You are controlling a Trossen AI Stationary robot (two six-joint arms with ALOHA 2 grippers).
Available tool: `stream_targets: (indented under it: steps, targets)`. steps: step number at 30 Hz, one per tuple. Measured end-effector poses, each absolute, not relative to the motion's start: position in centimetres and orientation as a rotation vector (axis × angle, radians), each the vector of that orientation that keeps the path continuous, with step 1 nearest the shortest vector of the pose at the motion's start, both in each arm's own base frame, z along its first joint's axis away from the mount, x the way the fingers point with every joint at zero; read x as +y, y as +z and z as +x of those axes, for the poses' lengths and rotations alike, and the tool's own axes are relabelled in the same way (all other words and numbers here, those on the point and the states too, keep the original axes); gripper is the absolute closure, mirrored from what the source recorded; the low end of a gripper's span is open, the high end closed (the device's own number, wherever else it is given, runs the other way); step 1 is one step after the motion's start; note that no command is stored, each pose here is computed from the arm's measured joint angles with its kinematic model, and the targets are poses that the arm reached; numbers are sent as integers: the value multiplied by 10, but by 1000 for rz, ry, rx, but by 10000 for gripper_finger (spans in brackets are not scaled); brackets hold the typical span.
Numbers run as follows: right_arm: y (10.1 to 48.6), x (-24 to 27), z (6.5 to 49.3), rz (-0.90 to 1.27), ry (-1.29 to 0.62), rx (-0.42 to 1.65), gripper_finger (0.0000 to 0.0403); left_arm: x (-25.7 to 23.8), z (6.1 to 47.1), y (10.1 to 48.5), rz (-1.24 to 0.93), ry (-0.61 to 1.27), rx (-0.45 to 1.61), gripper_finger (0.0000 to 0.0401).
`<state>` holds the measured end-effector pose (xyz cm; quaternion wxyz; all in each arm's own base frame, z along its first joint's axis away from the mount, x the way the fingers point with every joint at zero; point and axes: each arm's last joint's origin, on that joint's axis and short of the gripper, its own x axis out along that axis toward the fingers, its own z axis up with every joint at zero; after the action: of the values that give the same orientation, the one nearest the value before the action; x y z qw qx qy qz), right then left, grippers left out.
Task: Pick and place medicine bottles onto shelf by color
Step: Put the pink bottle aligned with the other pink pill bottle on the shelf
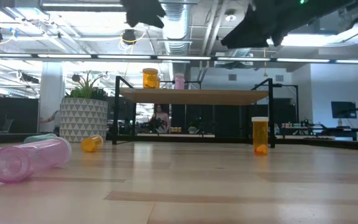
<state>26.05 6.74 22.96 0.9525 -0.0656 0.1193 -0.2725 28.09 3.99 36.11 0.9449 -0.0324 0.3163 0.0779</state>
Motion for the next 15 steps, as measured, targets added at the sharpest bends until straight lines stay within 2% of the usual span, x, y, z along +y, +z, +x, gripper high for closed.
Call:
stream_targets:
  steps: [8, 15]
  targets:
    - [241, 75, 253, -104, -519, 197, 199, -32, 246, 331, -174, 86, 649, 208]
    - [250, 88, 250, -52, -466, 115, 203, -67, 230, 304, -183, 85, 700, 208]
